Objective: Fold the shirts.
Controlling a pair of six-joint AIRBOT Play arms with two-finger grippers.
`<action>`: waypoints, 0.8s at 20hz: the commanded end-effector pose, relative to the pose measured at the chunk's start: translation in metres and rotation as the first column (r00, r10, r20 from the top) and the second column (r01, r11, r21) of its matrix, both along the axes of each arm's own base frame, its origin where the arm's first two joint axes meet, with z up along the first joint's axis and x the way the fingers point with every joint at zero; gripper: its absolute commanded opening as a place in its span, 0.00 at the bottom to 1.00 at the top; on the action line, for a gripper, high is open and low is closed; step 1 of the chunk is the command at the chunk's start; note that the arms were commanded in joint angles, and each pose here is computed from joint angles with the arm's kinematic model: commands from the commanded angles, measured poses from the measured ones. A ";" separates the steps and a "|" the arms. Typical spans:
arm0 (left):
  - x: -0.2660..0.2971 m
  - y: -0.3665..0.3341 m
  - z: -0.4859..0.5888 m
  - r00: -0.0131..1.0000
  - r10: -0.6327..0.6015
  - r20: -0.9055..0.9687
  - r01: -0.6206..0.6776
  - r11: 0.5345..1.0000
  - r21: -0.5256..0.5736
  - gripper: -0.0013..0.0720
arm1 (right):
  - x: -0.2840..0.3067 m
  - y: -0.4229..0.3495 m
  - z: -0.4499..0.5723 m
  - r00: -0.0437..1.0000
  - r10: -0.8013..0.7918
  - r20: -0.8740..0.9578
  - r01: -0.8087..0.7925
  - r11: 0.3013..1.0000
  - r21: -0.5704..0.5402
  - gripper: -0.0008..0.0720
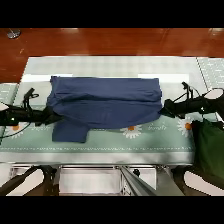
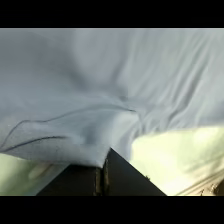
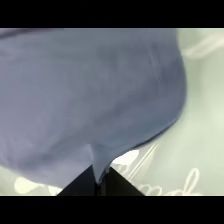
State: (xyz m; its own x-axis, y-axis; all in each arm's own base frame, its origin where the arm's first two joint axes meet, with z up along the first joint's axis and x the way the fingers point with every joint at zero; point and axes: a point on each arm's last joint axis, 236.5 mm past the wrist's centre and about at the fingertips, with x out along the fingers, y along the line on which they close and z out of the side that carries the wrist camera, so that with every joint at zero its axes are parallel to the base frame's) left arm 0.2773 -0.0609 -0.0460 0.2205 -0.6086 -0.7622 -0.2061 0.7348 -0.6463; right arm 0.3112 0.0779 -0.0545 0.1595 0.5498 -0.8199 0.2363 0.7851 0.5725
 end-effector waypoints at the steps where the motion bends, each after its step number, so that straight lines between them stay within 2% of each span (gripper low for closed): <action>1: 0.031 0.009 0.018 0.999 0.022 0.045 -0.022 1.000 0.015 0.04 | 0.023 -0.006 0.020 0.998 0.009 0.068 -0.007 1.000 -0.018 0.04; 4: 0.059 0.006 0.020 0.999 -0.007 0.049 0.006 1.000 0.010 0.04 | 0.048 -0.011 0.023 0.990 -0.047 0.134 0.051 0.998 -0.025 0.04; 11: 0.166 0.007 0.022 0.997 0.039 0.061 -0.039 0.999 -0.010 0.04 | 0.124 -0.026 0.040 0.974 -0.064 0.218 0.073 0.997 -0.031 0.04; 16: 0.229 0.016 0.015 0.994 0.090 0.069 -0.088 0.996 -0.023 0.04 | 0.168 -0.025 0.031 0.973 -0.099 0.207 0.095 0.995 0.031 0.04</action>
